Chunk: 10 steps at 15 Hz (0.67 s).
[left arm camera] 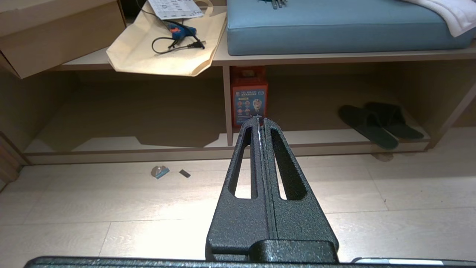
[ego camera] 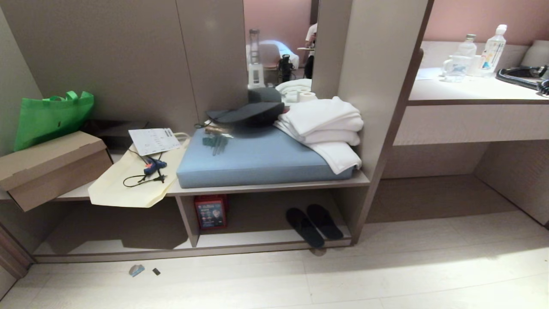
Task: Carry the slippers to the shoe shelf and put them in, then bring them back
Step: Pick up the slippers in the shoe cabinet
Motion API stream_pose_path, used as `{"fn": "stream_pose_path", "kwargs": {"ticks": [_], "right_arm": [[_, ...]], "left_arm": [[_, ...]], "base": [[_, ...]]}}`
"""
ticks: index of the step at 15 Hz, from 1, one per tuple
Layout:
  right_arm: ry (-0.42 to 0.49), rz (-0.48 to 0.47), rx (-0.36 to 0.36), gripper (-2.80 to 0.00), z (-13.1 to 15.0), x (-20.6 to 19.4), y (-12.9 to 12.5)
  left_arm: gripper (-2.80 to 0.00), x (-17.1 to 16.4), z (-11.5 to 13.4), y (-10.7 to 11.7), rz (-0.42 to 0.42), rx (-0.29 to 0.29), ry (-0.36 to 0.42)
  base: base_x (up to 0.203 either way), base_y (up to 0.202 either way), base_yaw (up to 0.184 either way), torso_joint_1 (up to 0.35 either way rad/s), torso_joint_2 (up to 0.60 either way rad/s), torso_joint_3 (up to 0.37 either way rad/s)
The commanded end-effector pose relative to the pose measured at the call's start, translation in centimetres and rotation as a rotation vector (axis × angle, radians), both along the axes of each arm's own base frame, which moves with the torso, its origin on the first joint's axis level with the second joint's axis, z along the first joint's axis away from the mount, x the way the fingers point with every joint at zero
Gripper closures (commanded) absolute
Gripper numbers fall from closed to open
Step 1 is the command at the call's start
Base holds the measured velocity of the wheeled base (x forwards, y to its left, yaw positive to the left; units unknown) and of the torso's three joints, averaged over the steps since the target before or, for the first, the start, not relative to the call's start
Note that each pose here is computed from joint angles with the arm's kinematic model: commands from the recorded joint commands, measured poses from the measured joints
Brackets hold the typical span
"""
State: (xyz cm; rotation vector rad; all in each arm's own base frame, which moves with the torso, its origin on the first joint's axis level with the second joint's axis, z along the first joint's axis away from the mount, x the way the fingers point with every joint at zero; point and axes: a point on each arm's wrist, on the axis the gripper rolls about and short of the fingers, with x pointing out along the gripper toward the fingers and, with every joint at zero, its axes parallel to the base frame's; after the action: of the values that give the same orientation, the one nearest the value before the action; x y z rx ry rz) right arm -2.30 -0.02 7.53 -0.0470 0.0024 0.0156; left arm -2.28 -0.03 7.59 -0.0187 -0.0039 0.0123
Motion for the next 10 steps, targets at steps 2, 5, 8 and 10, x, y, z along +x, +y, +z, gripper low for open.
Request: {"fn": "stream_pose_path", "kwargs": {"ticks": [2, 5, 8, 10], "right_arm": [[0.002, 0.001, -0.001, 0.00, -0.01, 0.01, 0.00], [0.002, 0.000, -0.001, 0.00, -0.01, 0.01, 0.00], [0.002, 0.000, 0.001, 0.00, -0.01, 0.01, 0.00], [0.002, 0.000, 0.001, 0.00, -0.01, 0.01, 0.00]], "left_arm": [[0.00, 0.01, 0.01, 0.00, 0.000, -0.001, 0.001], [0.00, 0.01, 0.01, 0.00, 0.000, 0.000, 0.001], [0.00, 0.01, 0.01, 0.00, 0.001, 0.000, 0.001], [0.00, 0.01, 0.00, 0.00, 0.000, 0.000, 0.002]], "base": [[0.000, 0.000, 0.000, 0.000, 0.00, 0.000], [0.000, 0.000, 0.000, 0.000, 0.00, 0.000], [0.000, 0.000, 0.000, 0.000, 0.00, 0.000], [0.000, 0.000, 0.000, 0.000, 0.00, 0.000]]}}
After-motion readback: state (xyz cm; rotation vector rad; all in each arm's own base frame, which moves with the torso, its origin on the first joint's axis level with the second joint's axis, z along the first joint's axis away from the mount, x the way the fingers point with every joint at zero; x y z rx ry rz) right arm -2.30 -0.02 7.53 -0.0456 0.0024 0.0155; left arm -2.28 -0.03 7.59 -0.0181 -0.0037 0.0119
